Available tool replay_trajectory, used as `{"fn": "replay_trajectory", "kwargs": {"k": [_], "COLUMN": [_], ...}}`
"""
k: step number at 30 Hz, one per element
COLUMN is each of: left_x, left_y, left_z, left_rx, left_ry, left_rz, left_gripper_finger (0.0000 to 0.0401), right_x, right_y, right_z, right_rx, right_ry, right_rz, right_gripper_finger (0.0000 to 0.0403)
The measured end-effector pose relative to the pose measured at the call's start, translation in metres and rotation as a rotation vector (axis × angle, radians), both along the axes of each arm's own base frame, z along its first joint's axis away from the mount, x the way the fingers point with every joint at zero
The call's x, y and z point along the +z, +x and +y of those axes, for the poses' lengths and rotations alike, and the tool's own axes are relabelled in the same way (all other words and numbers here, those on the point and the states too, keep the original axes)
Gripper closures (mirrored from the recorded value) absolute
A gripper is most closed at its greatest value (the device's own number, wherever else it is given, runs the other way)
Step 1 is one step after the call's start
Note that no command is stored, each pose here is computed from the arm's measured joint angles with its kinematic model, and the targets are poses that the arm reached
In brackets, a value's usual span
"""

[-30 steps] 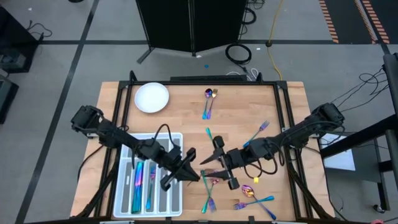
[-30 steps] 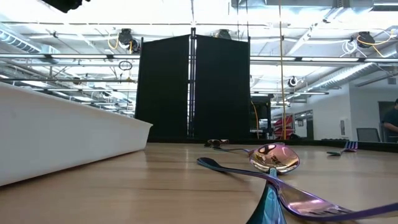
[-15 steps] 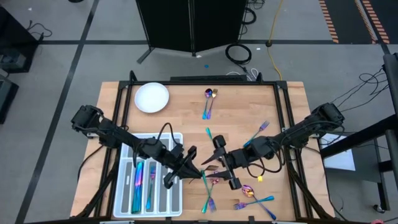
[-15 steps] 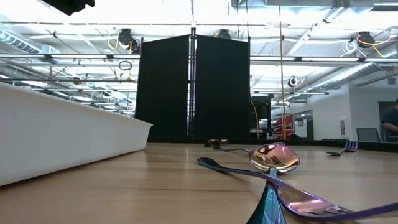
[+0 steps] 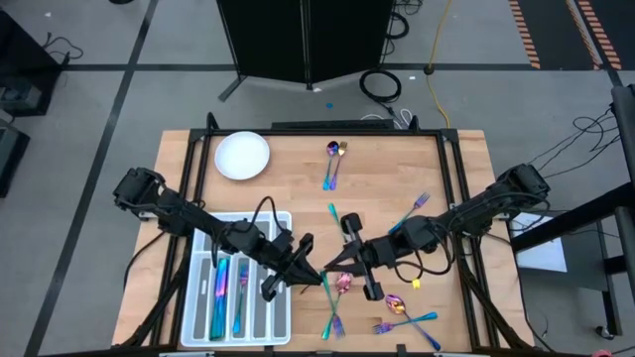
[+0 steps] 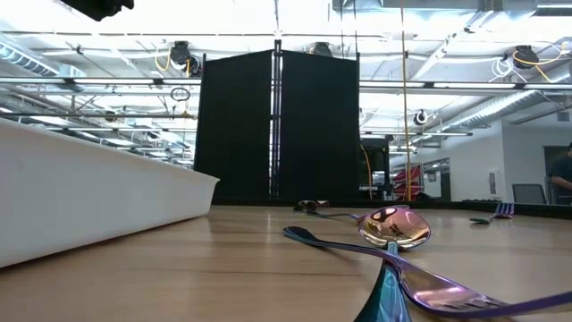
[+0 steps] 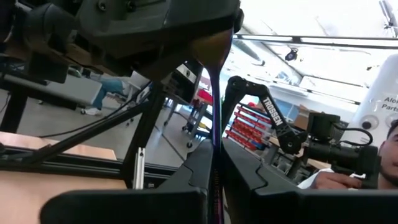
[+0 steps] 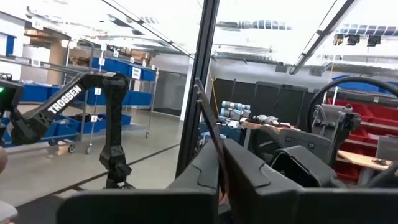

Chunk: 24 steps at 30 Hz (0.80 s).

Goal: Sort silverware
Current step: Put the iridescent blue fork in the silverware tray

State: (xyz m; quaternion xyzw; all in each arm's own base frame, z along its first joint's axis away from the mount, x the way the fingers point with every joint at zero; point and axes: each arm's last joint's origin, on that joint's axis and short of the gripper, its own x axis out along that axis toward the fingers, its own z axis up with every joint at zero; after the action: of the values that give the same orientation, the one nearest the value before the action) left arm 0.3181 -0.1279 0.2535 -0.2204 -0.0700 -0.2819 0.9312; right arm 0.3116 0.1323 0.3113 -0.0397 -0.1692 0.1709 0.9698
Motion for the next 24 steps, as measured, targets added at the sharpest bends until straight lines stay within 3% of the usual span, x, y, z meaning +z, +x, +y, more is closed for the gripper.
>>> {"fn": "replay_trajectory", "kwargs": {"k": [9, 14, 19, 24], "left_x": [0.004, 0.004, -0.004, -0.008], "left_y": [0.0, -0.005, -0.013, -0.014], "left_z": [0.009, 0.022, 0.029, 0.025], "left_rx": [0.044, 0.082, 0.293, 0.307], "left_ry": [0.029, 0.114, 0.128, 0.099], "left_rz": [0.016, 0.184, 0.407, 0.45], "left_gripper_finger": [0.0335, 0.0324, 0.0323, 0.0323], "right_x": [-0.01, -0.02, -0.029, -0.032], "right_y": [0.005, 0.007, 0.007, 0.008], "right_z": [-0.005, -0.006, -0.006, -0.008], "right_rx": [0.012, -0.016, -0.132, -0.167], "right_ry": [0.153, 0.205, 0.222, 0.221], "right_rz": [0.168, 0.297, 0.38, 0.4], "right_gripper_finger": [0.0402, 0.0402, 0.0403, 0.0403]}}
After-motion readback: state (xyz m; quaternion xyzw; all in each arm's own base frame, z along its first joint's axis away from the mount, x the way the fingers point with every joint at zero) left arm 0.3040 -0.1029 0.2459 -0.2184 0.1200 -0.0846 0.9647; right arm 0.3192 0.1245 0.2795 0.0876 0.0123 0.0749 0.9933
